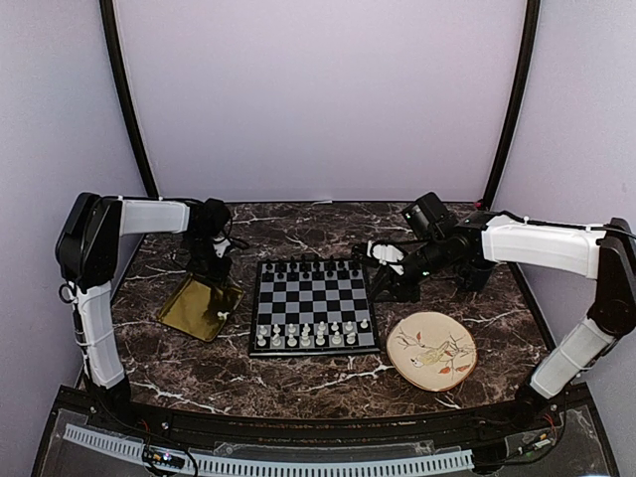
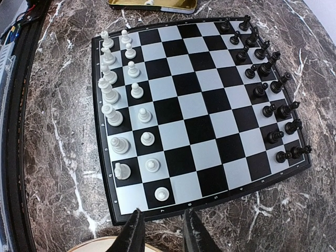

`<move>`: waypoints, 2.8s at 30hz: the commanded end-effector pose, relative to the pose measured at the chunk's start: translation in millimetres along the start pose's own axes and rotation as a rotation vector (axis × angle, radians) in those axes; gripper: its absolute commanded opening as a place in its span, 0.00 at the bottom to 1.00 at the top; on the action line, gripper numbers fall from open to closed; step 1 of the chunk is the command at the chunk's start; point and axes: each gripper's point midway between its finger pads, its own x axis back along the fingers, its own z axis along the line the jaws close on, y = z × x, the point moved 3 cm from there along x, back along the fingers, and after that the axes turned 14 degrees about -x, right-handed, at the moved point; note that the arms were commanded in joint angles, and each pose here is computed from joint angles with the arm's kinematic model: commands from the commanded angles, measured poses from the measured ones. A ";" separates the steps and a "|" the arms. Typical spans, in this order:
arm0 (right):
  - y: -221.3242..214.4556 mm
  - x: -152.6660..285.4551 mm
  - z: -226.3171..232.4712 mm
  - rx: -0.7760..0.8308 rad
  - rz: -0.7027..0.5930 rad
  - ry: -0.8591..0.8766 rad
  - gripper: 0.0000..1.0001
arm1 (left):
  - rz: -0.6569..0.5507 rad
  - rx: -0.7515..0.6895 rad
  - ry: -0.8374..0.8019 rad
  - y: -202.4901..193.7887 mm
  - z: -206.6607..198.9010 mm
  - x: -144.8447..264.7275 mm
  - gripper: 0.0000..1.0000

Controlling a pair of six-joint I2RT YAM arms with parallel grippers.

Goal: Set up the chess pieces on the board
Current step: Move the storage box to the center of the board, then pick up the rook from the storage box.

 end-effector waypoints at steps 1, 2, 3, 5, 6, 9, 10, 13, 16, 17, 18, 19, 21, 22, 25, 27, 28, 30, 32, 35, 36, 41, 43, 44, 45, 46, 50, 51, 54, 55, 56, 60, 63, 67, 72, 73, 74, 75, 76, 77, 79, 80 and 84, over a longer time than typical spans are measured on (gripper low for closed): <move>-1.5 -3.2 -1.0 0.012 0.000 0.004 0.26 | -0.056 0.082 -0.004 -0.9 -3.4 26.2 0.43; -1.8 -3.7 -0.9 0.012 0.001 0.006 0.26 | -0.056 0.102 -0.018 -3.2 -5.9 28.0 0.46; -1.9 -4.0 -0.9 0.012 0.002 0.007 0.27 | -0.069 0.123 -0.035 -3.7 -8.4 31.7 0.51; -2.4 -4.8 -1.1 0.011 0.004 0.009 0.27 | -0.078 0.143 -0.056 -8.4 -16.3 32.1 0.55; -2.4 -5.1 -1.1 0.012 0.005 0.010 0.27 | -0.082 0.151 -0.051 -9.9 -18.1 34.0 0.55; -3.4 -5.9 -1.0 0.009 0.009 0.014 0.27 | -0.081 0.204 -0.025 -15.0 -17.0 39.5 0.55; -4.2 -6.6 -0.7 0.007 0.011 0.016 0.27 | -0.080 0.222 -0.021 -16.5 -16.5 41.5 0.55; -4.8 -7.5 -0.6 0.006 0.015 0.020 0.27 | -0.076 0.286 -0.042 -22.8 -20.1 44.8 0.53; -5.1 -7.4 -0.2 0.007 0.016 0.023 0.27 | -0.066 0.352 -0.062 -31.7 -28.0 44.2 0.52; -5.1 -7.1 -0.3 0.007 0.017 0.021 0.27 | -0.063 0.375 -0.058 -35.4 -29.6 43.4 0.51; -5.7 -7.6 -0.3 0.007 0.019 0.022 0.27 | -0.060 0.406 -0.052 -39.3 -30.3 42.5 0.51; -5.8 -7.6 -0.3 0.006 0.019 0.022 0.27 | -0.061 0.448 -0.050 -43.5 -30.3 41.5 0.51; -6.2 -8.0 -0.1 0.007 0.021 0.024 0.27 | -0.080 0.524 -0.077 -48.6 -34.1 40.3 0.49; -6.5 -8.4 0.1 0.007 0.021 0.027 0.27 | -0.109 0.566 -0.089 -51.3 -35.6 40.6 0.47; -6.7 -9.6 0.1 0.006 0.025 0.032 0.27 | -0.212 0.701 -0.137 -52.6 -38.3 45.4 0.43; -7.0 -9.9 0.1 0.006 0.027 0.034 0.27 | -0.278 0.788 -0.158 -53.3 -37.0 49.9 0.42; -7.6 -10.5 0.0 0.005 0.030 0.035 0.27 | -0.306 0.834 -0.160 -53.1 -35.1 52.6 0.42; -8.2 -10.8 0.1 0.006 0.032 0.036 0.27 | -0.340 0.872 -0.165 -52.6 -33.4 54.8 0.42; -9.1 -11.3 0.0 0.005 0.034 0.036 0.27 | -0.332 0.892 -0.186 -51.5 -36.0 53.4 0.42; -9.0 -11.2 0.2 0.006 0.035 0.037 0.27 | -0.288 0.929 -0.203 -53.2 -41.2 44.1 0.42; -9.0 -11.0 0.3 0.006 0.035 0.036 0.27 | -0.275 0.942 -0.203 -54.4 -42.8 40.9 0.41; -10.6 -11.5 -0.2 0.007 0.040 0.034 0.27 | -0.269 0.969 -0.214 -52.9 -48.2 33.1 0.38; -11.3 -11.8 -0.1 0.006 0.042 0.034 0.27 | -0.268 0.979 -0.211 -52.2 -47.8 32.0 0.36; -11.4 -11.7 -0.1 0.008 0.043 0.034 0.27 | -0.267 0.982 -0.209 -52.2 -47.4 30.9 0.36; -11.8 -11.8 -0.2 0.007 0.044 0.033 0.27 | -0.263 0.985 -0.205 -52.4 -47.3 30.3 0.36; -12.0 -11.8 -0.2 0.007 0.045 0.032 0.27 | -0.258 0.988 -0.198 -53.1 -46.6 29.1 0.35; -12.1 -11.6 -0.2 0.008 0.046 0.032 0.27 | -0.239 1.007 -0.195 -55.8 -47.2 25.7 0.34; -12.5 -11.9 -0.3 0.008 0.047 0.032 0.27 | -0.234 1.015 -0.192 -56.4 -47.1 25.1 0.34; -12.4 -11.8 0.0 0.011 0.047 0.033 0.27 | -0.213 1.037 -0.176 -59.9 -46.2 22.1 0.34; -12.8 -11.8 0.3 0.009 0.048 0.036 0.27 | -0.214 1.040 -0.177 -59.4 -46.0 21.3 0.34; -12.6 -11.6 0.4 0.010 0.047 0.035 0.27 | -0.215 1.040 -0.181 -58.6 -46.6 20.7 0.34; -12.9 -11.6 0.2 0.012 0.049 0.035 0.27 | -0.210 1.045 -0.186 -56.5 -47.5 17.3 0.34; -14.1 -12.1 0.3 0.011 0.052 0.035 0.27 | -0.204 1.046 -0.191 -55.3 -48.2 14.9 0.32; -19.6 -19.4 -1.9 0.002 0.077 0.043 0.27 | -0.193 1.047 -0.209 -53.5 -51.0 10.6 0.30; -20.1 -19.7 -1.8 0.002 0.080 0.044 0.26 | -0.184 1.047 -0.241 -48.8 -55.0 7.3 0.28; -20.5 -20.2 -1.9 0.001 0.081 0.045 0.26 | -0.182 1.046 -0.244 -48.0 -55.7 6.4 0.27; -20.2 -19.9 -1.9 0.002 0.080 0.044 0.27 | -0.181 1.047 -0.245 -47.7 -55.8 5.8 0.26; -20.1 -20.0 -1.8 0.002 0.081 0.043 0.27 | -0.179 1.046 -0.245 -47.3 -56.4 4.7 0.25; -20.6 -20.0 -2.0 0.002 0.082 0.043 0.27 | -0.179 1.045 -0.247 -47.0 -56.6 4.1 0.24; -20.9 -20.0 -2.0 0.001 0.083 0.043 0.26 | -0.180 1.044 -0.248 -46.4 -56.7 4.1 0.22; -20.5 -19.5 -1.8 0.002 0.081 0.043 0.26 | -0.183 1.040 -0.249 -45.2 -56.5 3.6 0.18; -20.4 -19.6 -2.0 0.003 0.081 0.042 0.26 | -0.187 1.036 -0.252 -43.8 -56.8 4.5 0.16; -20.6 -19.5 -2.1 0.004 0.082 0.041 0.26 | -0.200 1.017 -0.242 -40.1 -54.6 7.9 0.10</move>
